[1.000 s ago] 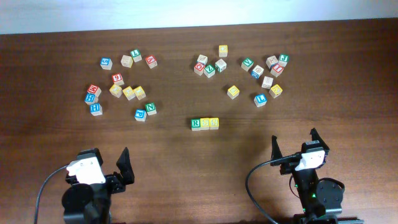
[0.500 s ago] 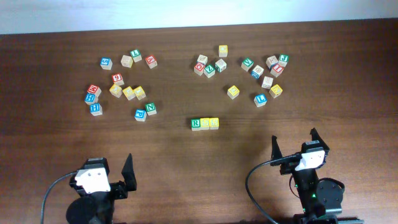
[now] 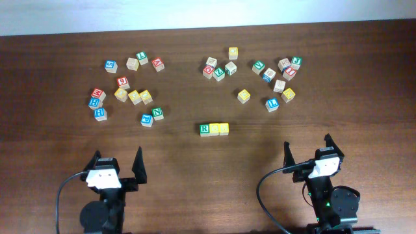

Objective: Spell out RSS

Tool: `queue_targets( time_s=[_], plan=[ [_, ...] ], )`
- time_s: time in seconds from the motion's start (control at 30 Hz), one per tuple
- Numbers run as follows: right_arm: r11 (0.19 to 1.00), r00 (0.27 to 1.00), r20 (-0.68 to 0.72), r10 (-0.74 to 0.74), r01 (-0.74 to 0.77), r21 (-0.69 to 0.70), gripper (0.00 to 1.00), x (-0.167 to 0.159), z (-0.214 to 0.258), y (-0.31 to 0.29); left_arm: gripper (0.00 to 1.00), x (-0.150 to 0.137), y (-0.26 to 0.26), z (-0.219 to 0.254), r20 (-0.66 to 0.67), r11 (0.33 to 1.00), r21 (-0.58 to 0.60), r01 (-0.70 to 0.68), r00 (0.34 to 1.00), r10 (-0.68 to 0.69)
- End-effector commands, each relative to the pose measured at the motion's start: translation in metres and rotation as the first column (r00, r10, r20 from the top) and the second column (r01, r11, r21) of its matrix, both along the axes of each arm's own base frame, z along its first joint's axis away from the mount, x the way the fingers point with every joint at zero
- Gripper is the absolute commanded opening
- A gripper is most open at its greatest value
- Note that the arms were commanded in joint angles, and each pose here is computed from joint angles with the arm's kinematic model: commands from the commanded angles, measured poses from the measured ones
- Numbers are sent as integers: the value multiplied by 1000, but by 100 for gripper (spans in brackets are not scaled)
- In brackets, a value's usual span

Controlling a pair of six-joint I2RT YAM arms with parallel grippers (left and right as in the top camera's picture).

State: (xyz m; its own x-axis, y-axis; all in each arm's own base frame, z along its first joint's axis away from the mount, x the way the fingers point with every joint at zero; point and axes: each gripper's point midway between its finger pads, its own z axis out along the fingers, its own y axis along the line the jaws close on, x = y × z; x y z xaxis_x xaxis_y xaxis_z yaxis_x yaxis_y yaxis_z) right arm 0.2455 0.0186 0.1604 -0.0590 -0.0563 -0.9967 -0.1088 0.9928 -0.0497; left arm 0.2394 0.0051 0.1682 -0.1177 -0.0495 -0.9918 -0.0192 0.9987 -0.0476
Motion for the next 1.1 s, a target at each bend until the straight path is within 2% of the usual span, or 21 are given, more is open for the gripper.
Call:
queue_targets(
  time_s=[0.0,0.73,1.07],
  plan=[
    [1000,1000,-3,10,-10,1,99,0,-2,1,99,2,-5,-6,14,1000,10,28,1000,-28],
    [1000,1000,-3,10,-10,2,98,0,-2,1,99,7,-10,-11,44,999,7,37,998,-37],
    [1000,1000,-3,10,-10,1,98,0,-2,1,99,6,-1,-11,43,1000,-7,-18,999,18]
  ],
)
